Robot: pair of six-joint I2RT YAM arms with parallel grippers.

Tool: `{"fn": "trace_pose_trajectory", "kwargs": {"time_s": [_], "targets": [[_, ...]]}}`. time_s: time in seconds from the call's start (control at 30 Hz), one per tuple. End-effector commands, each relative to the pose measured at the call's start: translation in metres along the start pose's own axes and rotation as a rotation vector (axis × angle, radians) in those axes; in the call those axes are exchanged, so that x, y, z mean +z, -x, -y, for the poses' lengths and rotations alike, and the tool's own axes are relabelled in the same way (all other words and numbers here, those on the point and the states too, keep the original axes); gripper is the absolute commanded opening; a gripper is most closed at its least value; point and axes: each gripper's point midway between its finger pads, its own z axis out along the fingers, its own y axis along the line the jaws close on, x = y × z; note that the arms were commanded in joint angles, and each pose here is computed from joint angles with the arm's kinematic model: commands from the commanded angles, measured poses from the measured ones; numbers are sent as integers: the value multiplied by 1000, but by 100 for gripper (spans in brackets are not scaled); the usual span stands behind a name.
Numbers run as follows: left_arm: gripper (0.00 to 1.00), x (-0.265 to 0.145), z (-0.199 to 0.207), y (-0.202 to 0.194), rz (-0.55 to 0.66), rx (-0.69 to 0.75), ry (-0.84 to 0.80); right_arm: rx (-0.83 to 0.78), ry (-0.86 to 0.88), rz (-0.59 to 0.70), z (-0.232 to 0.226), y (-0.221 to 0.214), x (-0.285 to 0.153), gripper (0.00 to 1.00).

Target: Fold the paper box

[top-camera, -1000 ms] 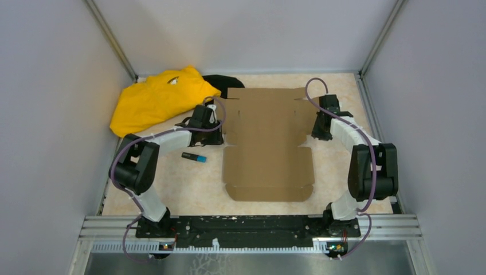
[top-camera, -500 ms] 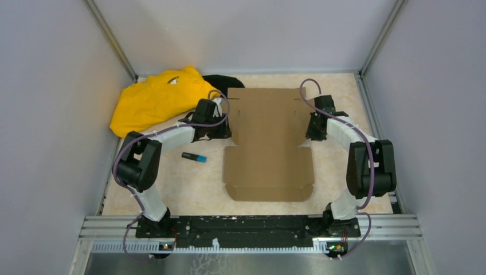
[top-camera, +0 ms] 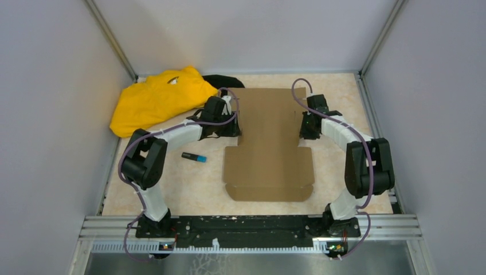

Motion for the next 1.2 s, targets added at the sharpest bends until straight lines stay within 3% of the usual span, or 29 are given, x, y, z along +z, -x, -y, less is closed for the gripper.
{"fn": "trace_pose_trajectory", "kwargs": {"time_s": [0.0,0.6,1.17], "targets": [[54,8,18,5,2,13,-26,-14,49,57,-19,21,-1,22],[63,32,19,-16,-57,37,6,-69,73,35,-47,19,18,23],[64,54,-13,-49,-176,109,261,-156,-124,-80,-22,-24,58,23]]}}
